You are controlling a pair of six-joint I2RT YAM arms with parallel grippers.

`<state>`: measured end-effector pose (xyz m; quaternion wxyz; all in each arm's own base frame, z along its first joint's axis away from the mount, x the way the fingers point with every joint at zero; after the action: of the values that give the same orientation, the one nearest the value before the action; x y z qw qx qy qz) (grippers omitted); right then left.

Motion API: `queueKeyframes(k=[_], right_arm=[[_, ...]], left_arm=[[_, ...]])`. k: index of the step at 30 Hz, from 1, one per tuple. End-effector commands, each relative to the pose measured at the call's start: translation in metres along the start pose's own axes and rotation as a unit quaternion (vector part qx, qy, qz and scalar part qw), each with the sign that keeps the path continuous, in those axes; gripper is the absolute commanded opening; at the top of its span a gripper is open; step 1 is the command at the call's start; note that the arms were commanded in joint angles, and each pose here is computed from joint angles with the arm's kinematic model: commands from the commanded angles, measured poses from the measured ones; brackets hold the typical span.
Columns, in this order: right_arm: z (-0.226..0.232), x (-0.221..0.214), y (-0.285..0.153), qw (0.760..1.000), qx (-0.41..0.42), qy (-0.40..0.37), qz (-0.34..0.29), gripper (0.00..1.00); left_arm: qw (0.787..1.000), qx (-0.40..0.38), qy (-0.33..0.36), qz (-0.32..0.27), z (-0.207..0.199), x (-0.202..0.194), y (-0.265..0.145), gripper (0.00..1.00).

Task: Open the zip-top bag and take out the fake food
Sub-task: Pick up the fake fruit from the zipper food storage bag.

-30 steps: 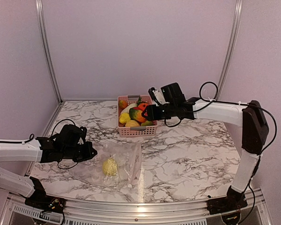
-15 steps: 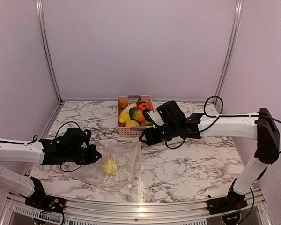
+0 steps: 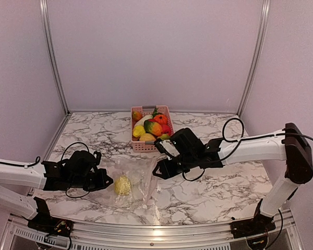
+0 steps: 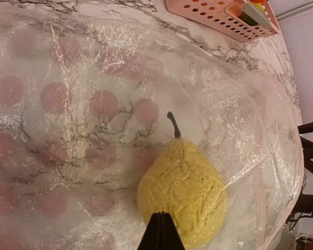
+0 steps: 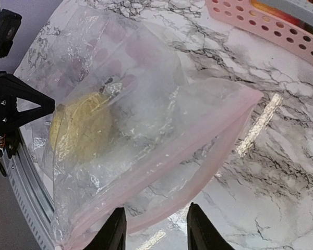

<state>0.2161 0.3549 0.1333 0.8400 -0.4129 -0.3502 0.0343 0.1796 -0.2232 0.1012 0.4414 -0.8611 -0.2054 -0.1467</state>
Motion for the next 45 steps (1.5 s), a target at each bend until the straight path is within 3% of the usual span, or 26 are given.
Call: queueKeyframes(k=[1, 24, 29, 36, 45], right_arm=[[0.018, 0.000, 0.008, 1.000, 0.028, -0.001, -0.003, 0.38], [0.055, 0.004, 0.047, 0.994, 0.100, -0.031, 0.025, 0.38], [0.061, 0.003, 0.051, 0.992, 0.117, -0.035, 0.034, 0.41], [0.063, 0.001, 0.053, 0.991, 0.120, -0.044, 0.040, 0.54], [0.057, -0.001, 0.070, 0.993, 0.107, -0.036, 0.044, 0.58]], left_arm=[[1.000, 0.007, -0.009, -0.002, 0.004, -0.008, 0.002, 0.00], [1.000, -0.009, -0.010, 0.003, -0.010, -0.009, 0.021, 0.00], [1.000, -0.015, -0.008, 0.007, -0.015, -0.009, 0.026, 0.00], [1.000, -0.022, -0.007, 0.013, -0.020, -0.009, 0.033, 0.00], [1.000, -0.024, 0.007, 0.009, -0.030, -0.003, 0.041, 0.00]])
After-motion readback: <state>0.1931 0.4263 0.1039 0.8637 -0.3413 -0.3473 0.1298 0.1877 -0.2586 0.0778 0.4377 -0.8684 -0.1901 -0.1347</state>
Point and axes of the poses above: each gripper's point midway between its finger pads, its own y axis out along the fingers, its own z axis along the line the jaws close on, x = y × z, the point moved 4 cm from there along -y, back along the fingers
